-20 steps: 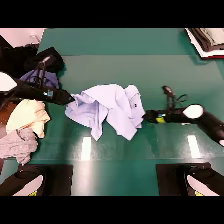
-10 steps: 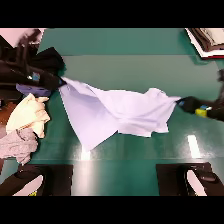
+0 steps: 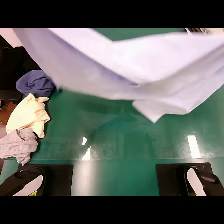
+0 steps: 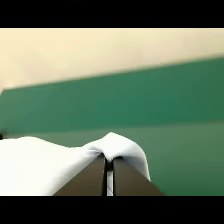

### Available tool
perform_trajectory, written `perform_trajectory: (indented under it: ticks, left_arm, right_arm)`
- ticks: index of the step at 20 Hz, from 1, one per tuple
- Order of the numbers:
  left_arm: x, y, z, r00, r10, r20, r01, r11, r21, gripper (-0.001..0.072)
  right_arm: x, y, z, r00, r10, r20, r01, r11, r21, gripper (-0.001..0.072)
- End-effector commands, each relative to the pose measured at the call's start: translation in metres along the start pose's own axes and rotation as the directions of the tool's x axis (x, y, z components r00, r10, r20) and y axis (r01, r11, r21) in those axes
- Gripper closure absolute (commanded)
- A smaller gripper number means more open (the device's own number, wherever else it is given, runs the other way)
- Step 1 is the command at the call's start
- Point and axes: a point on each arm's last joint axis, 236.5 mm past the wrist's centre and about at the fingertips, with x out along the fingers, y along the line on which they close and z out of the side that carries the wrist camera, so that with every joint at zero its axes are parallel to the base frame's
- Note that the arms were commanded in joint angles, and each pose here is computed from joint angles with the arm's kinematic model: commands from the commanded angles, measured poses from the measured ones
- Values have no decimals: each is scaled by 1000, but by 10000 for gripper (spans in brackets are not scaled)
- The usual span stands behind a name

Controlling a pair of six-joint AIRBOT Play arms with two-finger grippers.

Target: Fold the shirts.

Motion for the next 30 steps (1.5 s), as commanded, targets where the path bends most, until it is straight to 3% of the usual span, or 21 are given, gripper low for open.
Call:
perform_trajectory:
  ticks: [1,7,10,13,17,20,24,25,26,27,28,30]
  left_arm:
    - [-55,-19,43,991,21,135,-30,998,61,685]
    - [-112,-42,67,964,32,263,-56,995,87,685]
    - [-77,-27,37,986,36,160,-37,999,4,685]
    - [20,6,-67,989,-3,-145,-18,989,-145,684]
    - [137,43,-238,870,-92,-484,-87,939,-333,684]
    - [197,63,-332,789,-129,-601,-159,902,-402,684]
    - [242,69,-385,772,-174,-611,-205,842,-499,676]
    - [245,72,-386,778,-164,-606,-218,835,-505,459]
    - [245,76,-385,783,-154,-602,-232,827,-512,183]
    - [241,81,-383,778,-150,-609,-242,824,-512,118]
    - [234,86,-382,764,-161,-625,-244,824,-511,118]
    - [205,96,-383,707,-210,-676,-259,811,-524,119]
  right_arm:
    - [-35,37,60,994,37,98,-25,992,-122,695]
    - [-69,76,104,985,87,148,-48,967,-249,696]
    - [-46,62,79,997,75,-7,-75,984,-161,697]
    - [13,11,2,944,60,-324,-48,998,45,697]
    - [86,-62,-137,725,134,-676,94,953,289,696]
    - [121,-102,-221,626,180,-759,178,914,364,697]
    - [163,-143,-263,679,126,-723,241,893,381,695]
    - [169,-150,-263,698,105,-708,251,891,380,693]
    - [173,-153,-262,705,98,-702,253,890,379,680]
    - [175,-154,-259,708,96,-699,250,892,376,511]
    - [175,-155,-253,713,93,-695,245,896,371,330]
    - [164,-156,-237,719,92,-689,227,905,359,324]
